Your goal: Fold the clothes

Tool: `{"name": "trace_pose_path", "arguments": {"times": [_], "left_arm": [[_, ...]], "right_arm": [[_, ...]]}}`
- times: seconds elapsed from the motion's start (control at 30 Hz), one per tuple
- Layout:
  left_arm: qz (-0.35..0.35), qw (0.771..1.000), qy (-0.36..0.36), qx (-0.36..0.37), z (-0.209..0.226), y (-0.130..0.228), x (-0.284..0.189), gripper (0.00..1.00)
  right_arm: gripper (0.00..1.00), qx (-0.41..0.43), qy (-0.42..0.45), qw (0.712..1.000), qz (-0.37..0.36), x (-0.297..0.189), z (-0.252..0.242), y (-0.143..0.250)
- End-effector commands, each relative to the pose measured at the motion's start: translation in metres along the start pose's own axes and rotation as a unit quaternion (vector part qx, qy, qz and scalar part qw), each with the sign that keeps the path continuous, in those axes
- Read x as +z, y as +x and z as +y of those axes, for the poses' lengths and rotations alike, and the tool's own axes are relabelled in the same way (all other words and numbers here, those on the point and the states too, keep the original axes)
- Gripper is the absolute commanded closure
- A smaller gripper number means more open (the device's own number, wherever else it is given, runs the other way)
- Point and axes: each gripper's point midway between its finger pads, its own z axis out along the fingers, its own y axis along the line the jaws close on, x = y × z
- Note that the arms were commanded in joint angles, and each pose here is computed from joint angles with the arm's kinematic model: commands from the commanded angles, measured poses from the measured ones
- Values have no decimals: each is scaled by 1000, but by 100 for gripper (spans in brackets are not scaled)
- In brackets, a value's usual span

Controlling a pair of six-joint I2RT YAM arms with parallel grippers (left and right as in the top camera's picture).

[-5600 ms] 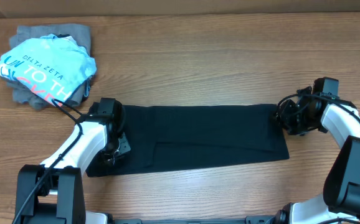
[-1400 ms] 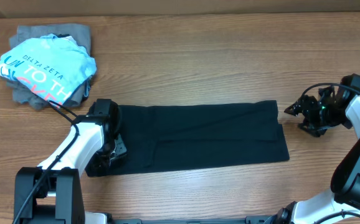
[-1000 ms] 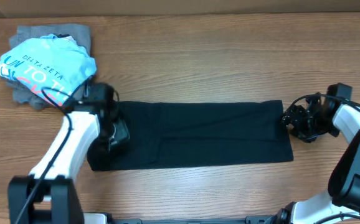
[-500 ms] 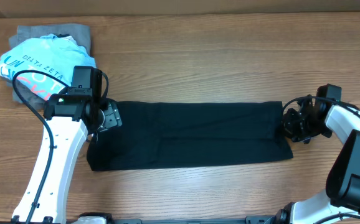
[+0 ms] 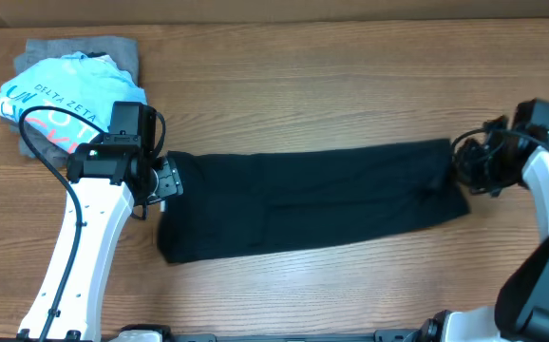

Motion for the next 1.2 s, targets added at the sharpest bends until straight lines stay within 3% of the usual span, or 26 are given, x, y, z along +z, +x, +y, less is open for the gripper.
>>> {"name": "trace_pose_path", "arguments": {"times": [0.0, 0.17, 0.5, 1.17], "left_arm": [[-10, 1000, -3, 9, 0, -4, -5, 25], [-9, 1000, -3, 9, 0, -4, -5, 26], [-9, 1000, -3, 9, 0, -3, -5, 26], [-6, 1000, -4, 10, 1, -2, -5, 26]], "right_arm": [[96, -26, -4, 998, -49, -33, 20, -17], [96, -80, -24, 996, -41, -43, 62, -1], [96, -179, -33, 983, 16, -14, 148, 67], [96, -210, -22, 973, 92, 65, 220, 171]]}}
